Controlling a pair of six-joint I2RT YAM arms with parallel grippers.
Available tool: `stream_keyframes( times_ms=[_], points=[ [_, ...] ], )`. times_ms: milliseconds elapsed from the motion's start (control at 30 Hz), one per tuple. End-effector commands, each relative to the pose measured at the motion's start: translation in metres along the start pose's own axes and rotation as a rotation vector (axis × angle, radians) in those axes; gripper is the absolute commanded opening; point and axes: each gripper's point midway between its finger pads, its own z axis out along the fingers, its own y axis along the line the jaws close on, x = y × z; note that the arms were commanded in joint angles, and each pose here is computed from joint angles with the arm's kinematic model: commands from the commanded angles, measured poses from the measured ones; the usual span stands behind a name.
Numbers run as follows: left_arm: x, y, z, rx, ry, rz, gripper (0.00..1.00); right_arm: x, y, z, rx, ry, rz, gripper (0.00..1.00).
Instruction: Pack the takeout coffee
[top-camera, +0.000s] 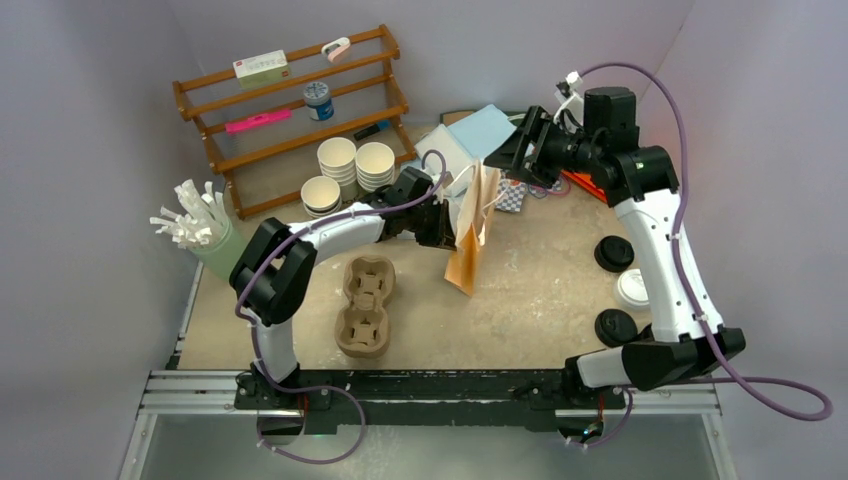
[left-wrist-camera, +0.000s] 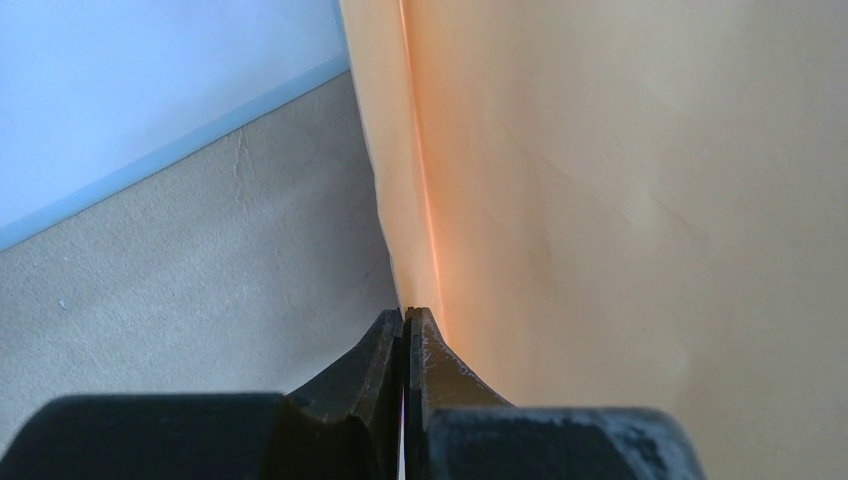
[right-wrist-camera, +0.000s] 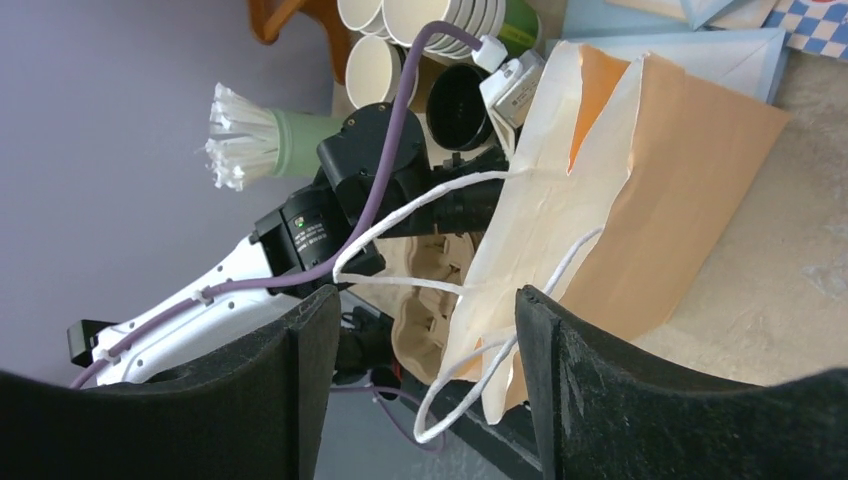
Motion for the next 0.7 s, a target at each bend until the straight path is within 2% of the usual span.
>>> stream_keyframes(
  times_ms=[0, 133, 267, 433, 667],
  points=[
    [-0.023, -0.023, -0.012, 0.031, -0.076, 0.047, 0.02, 0.003, 0.016, -0.01, -0.053, 0.013, -0.032, 0.67],
    [-0.024, -0.025, -0.014, 0.028, -0.079, 0.048, 0.02, -0.006, 0.048, -0.023, -0.175, -0.01, -0.081, 0.64],
    [-0.023, -0.022, -0.015, 0.007, -0.073, 0.049, 0.02, -0.001, 0.067, -0.026, -0.297, 0.014, -0.064, 0.61],
    [-0.028, -0.021, -0.023, -0.028, -0.091, 0.054, 0.02, -0.002, 0.07, -0.026, -0.273, 0.007, -0.07, 0.65],
    [-0.031, -0.022, -0.028, -0.044, -0.101, 0.051, 0.02, 0.019, 0.06, -0.007, -0.147, 0.088, -0.067, 0.69]
  ],
)
